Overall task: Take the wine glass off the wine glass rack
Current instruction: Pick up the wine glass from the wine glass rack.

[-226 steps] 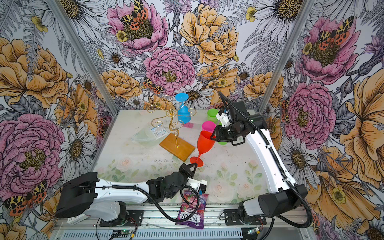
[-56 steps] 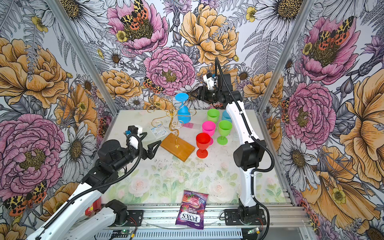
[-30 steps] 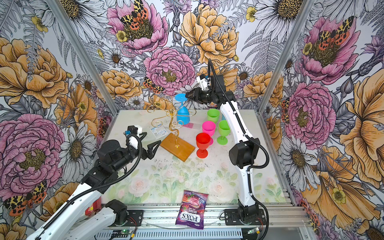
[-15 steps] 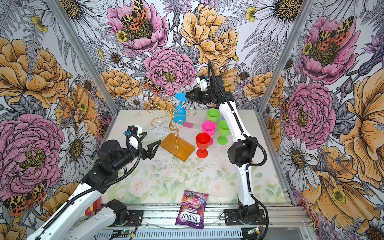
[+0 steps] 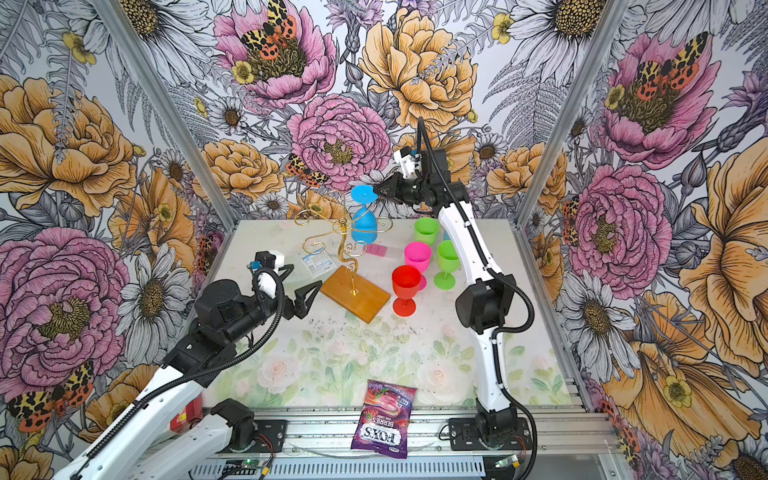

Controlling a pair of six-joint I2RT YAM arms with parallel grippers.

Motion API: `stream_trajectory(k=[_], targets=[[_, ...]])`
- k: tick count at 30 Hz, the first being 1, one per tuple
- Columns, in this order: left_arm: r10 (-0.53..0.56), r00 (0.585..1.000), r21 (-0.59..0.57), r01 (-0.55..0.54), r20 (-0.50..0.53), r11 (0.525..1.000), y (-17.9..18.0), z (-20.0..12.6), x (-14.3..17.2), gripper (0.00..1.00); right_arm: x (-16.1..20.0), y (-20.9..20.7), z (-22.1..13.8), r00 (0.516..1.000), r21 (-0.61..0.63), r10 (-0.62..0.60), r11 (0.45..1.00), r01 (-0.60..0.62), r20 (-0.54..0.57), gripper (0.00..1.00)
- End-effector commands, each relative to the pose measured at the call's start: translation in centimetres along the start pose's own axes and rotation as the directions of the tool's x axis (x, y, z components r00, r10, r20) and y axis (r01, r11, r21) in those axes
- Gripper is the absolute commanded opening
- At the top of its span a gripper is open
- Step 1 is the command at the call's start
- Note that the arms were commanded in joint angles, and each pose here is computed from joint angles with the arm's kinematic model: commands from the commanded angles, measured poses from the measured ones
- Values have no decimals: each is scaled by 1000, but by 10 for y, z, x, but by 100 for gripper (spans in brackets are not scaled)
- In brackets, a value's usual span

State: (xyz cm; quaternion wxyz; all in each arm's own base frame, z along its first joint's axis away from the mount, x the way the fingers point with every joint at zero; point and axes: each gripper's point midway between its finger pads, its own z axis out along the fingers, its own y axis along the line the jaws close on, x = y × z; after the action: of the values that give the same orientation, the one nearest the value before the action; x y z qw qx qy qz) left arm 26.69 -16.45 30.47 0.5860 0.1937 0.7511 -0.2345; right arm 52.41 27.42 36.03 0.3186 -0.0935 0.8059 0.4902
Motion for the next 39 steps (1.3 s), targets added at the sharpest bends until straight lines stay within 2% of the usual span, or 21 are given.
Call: stream_trajectory(k=[1, 12, 39], targets=[[-2, 1000, 2, 2, 2, 1000, 1, -1, 1, 98, -4, 8, -6, 1000, 15, -15, 1000, 15, 18, 7], [-1, 1000, 3, 1, 6, 1000, 1, 0, 0, 98, -8, 20, -18, 999, 4, -9, 1000, 9, 35, 0], [-3, 1000, -10, 4, 24, 1000, 5, -3, -3, 99, -8, 31, -41, 999, -12, 7, 1000, -6, 37, 0]])
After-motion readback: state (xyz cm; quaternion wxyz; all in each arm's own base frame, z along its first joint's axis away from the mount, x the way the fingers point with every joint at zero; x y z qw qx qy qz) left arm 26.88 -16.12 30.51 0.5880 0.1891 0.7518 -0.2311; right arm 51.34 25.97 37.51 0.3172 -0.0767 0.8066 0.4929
